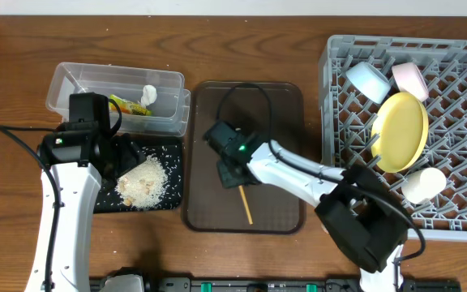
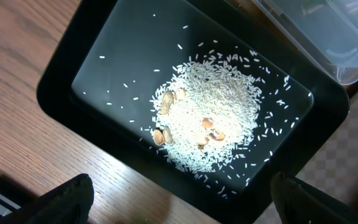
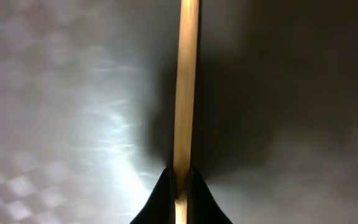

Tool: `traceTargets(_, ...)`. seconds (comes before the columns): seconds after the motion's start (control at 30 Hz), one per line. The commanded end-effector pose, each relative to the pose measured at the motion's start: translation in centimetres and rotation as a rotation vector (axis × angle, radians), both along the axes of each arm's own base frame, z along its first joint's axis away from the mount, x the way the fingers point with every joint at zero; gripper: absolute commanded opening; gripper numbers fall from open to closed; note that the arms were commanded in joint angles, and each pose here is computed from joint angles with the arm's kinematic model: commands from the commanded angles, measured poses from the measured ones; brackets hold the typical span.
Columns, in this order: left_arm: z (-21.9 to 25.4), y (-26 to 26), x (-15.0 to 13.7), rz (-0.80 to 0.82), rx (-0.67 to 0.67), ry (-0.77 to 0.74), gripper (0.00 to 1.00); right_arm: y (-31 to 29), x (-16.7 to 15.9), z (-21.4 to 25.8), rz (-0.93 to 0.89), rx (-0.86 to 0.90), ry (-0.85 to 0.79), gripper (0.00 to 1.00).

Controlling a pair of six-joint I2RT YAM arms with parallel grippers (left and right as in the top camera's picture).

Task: Sort waste into correct bins and load items into the dishwasher rack
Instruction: 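Grasp the remaining chopstick on the brown tray with the right gripper, then place the second chopstick into the dish rack beside the first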

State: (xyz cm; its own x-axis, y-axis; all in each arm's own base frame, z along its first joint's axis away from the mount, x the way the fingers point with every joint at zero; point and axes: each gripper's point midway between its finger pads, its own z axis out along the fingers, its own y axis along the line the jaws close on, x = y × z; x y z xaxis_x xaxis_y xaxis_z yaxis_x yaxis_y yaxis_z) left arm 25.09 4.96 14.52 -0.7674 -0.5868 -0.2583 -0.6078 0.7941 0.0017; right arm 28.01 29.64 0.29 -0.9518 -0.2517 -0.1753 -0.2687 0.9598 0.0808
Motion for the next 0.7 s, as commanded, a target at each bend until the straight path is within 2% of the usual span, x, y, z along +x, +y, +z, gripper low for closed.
traceTargets(0.0, 0.0, 0.2, -0.2, 0.008, 0.008, 0.003, 0.94, -3.0, 2.2, 1.7, -0.086, -0.036, -0.063, 0.01)
traceTargets(0.37, 0.0, 0.2, -0.2, 0.008, 0.008, 0.003, 0.94, -11.2, 6.7, 14.1, -0.144, 0.065, -0.283, 0.01)
traceTargets(0.5, 0.0, 0.2, -0.2, 0.008, 0.008, 0.002, 0.94, -15.1, 6.4, 17.3, -0.161, 0.051, -0.332, 0.01)
traceTargets(0.67, 0.0, 0.2, -0.2, 0.008, 0.007, 0.003, 0.94, -20.1, 5.3, 18.6, -0.217, -0.004, -0.316, 0.01)
